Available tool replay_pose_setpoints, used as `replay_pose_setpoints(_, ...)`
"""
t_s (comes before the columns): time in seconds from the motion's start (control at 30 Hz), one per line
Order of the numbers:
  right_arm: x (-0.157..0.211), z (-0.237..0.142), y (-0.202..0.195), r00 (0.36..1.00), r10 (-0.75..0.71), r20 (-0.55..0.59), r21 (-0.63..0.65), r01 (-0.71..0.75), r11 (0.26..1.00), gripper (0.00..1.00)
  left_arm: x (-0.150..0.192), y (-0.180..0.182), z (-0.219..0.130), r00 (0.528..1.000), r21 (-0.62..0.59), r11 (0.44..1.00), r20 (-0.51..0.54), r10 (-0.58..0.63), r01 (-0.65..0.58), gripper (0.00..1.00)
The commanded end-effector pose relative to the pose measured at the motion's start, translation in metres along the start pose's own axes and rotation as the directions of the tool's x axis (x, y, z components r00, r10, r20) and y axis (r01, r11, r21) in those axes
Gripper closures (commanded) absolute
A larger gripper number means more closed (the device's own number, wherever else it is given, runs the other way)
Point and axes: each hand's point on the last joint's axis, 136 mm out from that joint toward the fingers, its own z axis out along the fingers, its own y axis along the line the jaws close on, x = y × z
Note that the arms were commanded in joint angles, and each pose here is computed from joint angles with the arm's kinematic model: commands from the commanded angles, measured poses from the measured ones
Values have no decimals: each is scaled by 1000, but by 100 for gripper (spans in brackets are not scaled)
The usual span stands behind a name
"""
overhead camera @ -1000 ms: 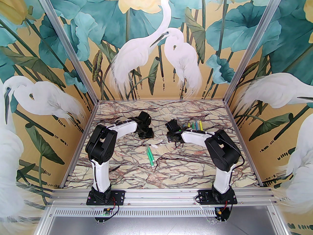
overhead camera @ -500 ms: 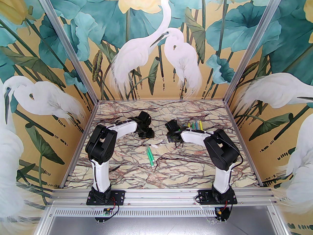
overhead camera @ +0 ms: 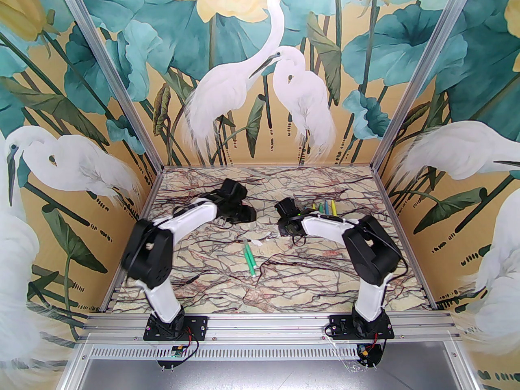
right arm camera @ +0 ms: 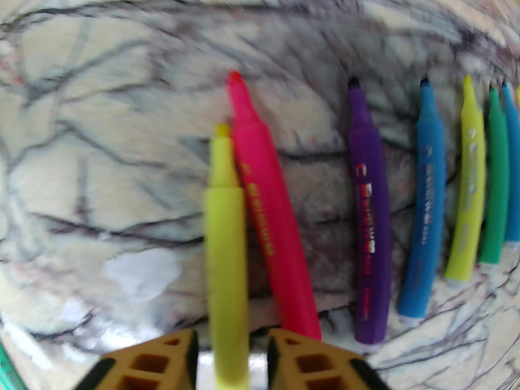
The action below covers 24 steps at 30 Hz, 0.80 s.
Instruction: Open the pen caps
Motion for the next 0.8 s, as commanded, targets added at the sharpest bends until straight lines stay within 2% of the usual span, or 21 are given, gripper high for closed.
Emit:
replay_pose_setpoints(0.0,-8,-32,25,993,-109,47,-62,112,992,57,-3,17,-19,997,7,1000,78,-24,23,42)
replay_pose_setpoints(0.1,2,-41,48,981,-191,24,-140,193,971,55,1,35,-36,989,-4,999,142,-41,42,36)
replay_pose_setpoints(0.27,20,-44,81,962,-273,-10,-198,266,944,54,13,62,-55,971,-71,996,236,-35,53,26)
replay_pose_setpoints(0.47,44,-41,115,926,-367,-83,-275,333,902,53,25,74,-73,940,-86,994,338,-39,72,17)
replay_pose_setpoints(0.77,77,-37,143,872,-455,-179,-326,384,864,53,37,85,-78,923,-111,991,385,-25,73,16)
